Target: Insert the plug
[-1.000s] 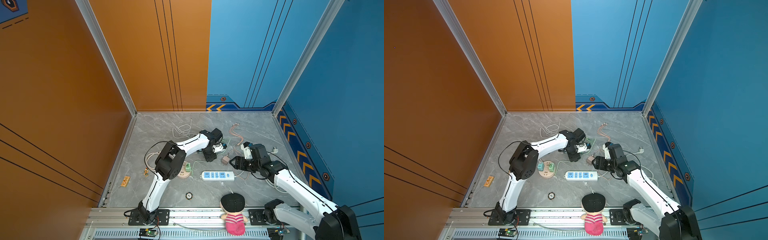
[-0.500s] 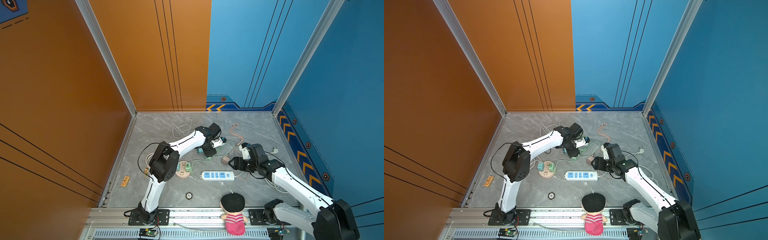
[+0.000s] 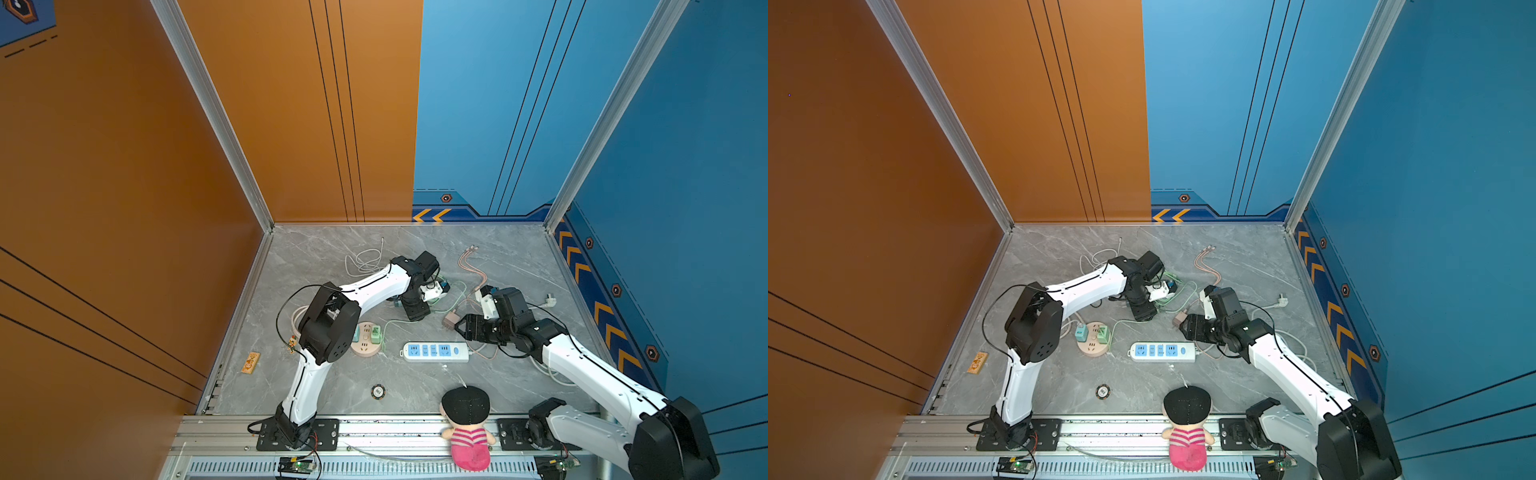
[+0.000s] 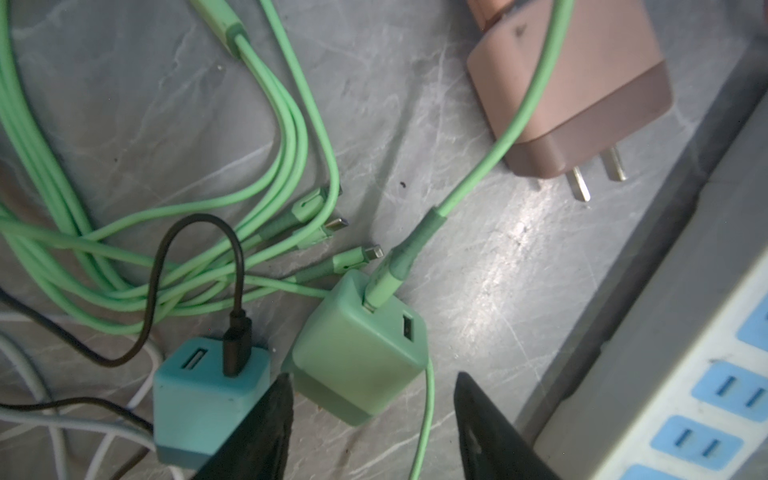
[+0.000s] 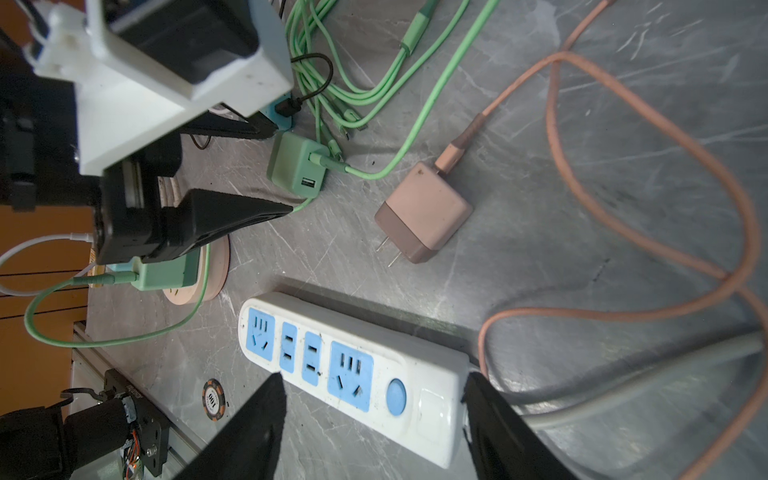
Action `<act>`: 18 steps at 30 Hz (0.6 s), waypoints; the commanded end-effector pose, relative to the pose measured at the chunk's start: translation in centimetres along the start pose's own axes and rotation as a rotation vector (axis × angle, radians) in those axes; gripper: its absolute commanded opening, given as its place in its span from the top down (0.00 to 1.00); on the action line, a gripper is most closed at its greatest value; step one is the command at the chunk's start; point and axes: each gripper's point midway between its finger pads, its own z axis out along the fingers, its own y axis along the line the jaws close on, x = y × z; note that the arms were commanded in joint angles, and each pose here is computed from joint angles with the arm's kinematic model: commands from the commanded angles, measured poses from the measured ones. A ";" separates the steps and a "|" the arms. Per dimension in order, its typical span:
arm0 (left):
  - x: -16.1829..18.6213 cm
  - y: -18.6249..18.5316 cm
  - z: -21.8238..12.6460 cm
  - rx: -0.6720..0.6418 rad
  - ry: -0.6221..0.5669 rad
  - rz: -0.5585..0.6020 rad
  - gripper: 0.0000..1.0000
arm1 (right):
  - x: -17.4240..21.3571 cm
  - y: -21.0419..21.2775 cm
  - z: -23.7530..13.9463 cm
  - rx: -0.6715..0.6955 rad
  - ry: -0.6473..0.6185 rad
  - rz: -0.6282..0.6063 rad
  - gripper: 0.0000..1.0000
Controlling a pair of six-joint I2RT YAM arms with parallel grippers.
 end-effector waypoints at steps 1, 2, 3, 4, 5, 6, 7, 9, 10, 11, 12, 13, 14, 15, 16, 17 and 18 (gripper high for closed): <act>0.5 -0.3 1.8 0.031 0.042 0.024 0.37 | -0.8 0.3 -0.1 0.003 -0.027 0.001 0.30; 0.5 -0.3 2.0 0.034 0.044 0.025 0.38 | -0.8 0.3 -0.1 0.002 -0.027 0.001 0.30; 0.5 -0.4 2.1 0.034 0.047 0.027 0.37 | -0.8 0.3 -0.1 0.004 -0.027 0.002 0.30; 0.6 -0.3 2.3 0.034 0.051 0.029 0.38 | -0.8 0.3 -0.1 0.005 -0.027 0.002 0.30; 0.7 -0.3 2.3 0.034 0.053 0.027 0.38 | -0.8 0.2 -0.1 0.006 -0.030 0.001 0.30; 0.6 -0.2 2.4 0.034 0.053 0.025 0.38 | -0.8 0.2 -0.1 0.007 -0.030 0.000 0.30; 0.7 -0.2 2.5 0.034 0.056 0.025 0.38 | -0.8 0.2 -0.1 0.010 -0.029 0.000 0.30; 0.7 0.1 2.7 0.030 0.059 0.017 0.39 | -0.8 0.1 0.0 0.012 -0.028 0.002 0.30; 0.7 0.2 2.9 0.030 0.062 0.014 0.39 | -0.8 0.2 0.1 0.011 -0.027 0.001 0.30; 0.7 0.3 3.1 0.030 0.064 0.011 0.39 | -0.8 0.2 0.1 0.011 -0.025 0.002 0.30; 0.7 0.3 3.1 0.030 0.065 0.006 0.40 | -0.8 0.2 0.1 0.010 -0.024 0.003 0.30; 0.8 0.4 3.2 0.030 0.065 0.001 0.42 | -0.8 0.2 0.2 0.010 -0.022 0.004 0.30; 0.8 0.5 3.3 0.029 0.062 -0.007 0.43 | -0.8 0.2 0.2 0.010 -0.024 0.004 0.30; 0.7 0.6 3.2 0.030 0.055 -0.014 0.45 | -0.8 0.2 0.2 0.011 -0.024 0.004 0.30; 0.6 0.7 3.1 0.030 0.048 -0.022 0.46 | -0.8 0.1 0.2 0.013 -0.023 0.005 0.30; 0.5 0.9 3.0 0.026 0.041 -0.028 0.49 | -0.8 0.1 0.2 0.014 -0.023 0.005 0.30; 0.5 0.9 2.9 0.026 0.037 -0.032 0.53 | -0.8 0.0 0.2 0.017 -0.024 0.004 0.30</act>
